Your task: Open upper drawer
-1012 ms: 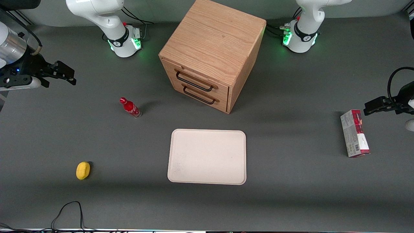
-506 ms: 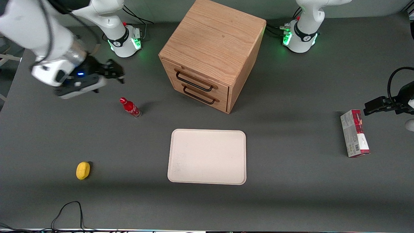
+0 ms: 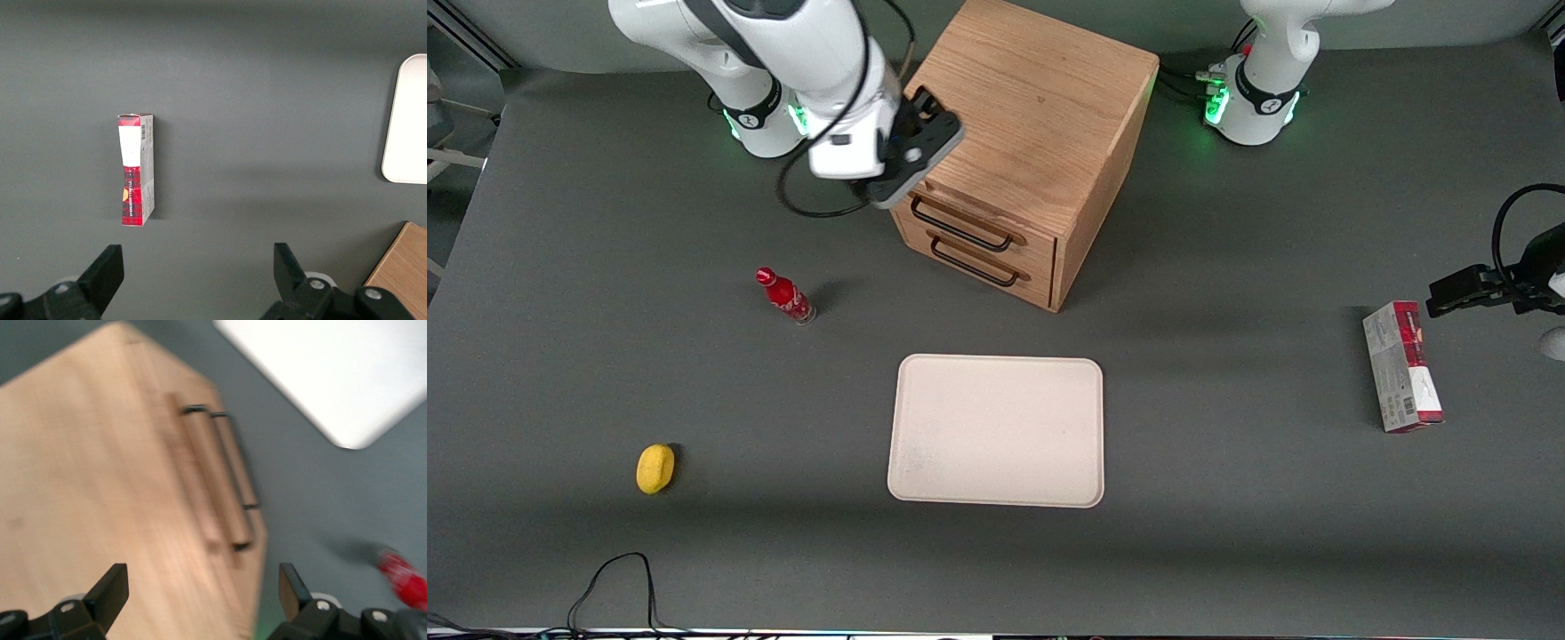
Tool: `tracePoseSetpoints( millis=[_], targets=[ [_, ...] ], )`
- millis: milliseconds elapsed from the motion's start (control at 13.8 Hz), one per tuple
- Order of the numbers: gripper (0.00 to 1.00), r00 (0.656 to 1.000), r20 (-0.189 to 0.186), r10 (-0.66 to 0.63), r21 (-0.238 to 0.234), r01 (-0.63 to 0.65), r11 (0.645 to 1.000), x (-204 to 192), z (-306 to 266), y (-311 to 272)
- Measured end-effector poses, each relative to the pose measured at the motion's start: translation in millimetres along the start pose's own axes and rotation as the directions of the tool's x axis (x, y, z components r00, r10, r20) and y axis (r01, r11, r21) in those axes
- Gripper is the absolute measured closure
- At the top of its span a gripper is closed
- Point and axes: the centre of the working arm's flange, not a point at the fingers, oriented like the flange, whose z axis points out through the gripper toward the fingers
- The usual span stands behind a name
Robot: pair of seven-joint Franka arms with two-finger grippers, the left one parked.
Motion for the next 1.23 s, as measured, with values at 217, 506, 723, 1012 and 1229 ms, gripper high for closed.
tracePoseSetpoints(
  millis=[217,506,723,1012,1229],
  targets=[
    [0.00,0.992,-0.001,-0.129,0.054,0.129,0.990,13,17,17],
    [0.00,0.973,-0.010,-0.230,0.078,0.230,0.970,30,53,60],
    [0.00,0.958,-0.013,-0.286,0.077,0.286,0.955,35,88,71],
    [0.00,0.950,0.005,-0.312,0.037,0.312,0.949,38,105,80],
    [0.00,0.946,0.012,-0.325,0.022,0.324,0.946,39,115,85]
  ],
)
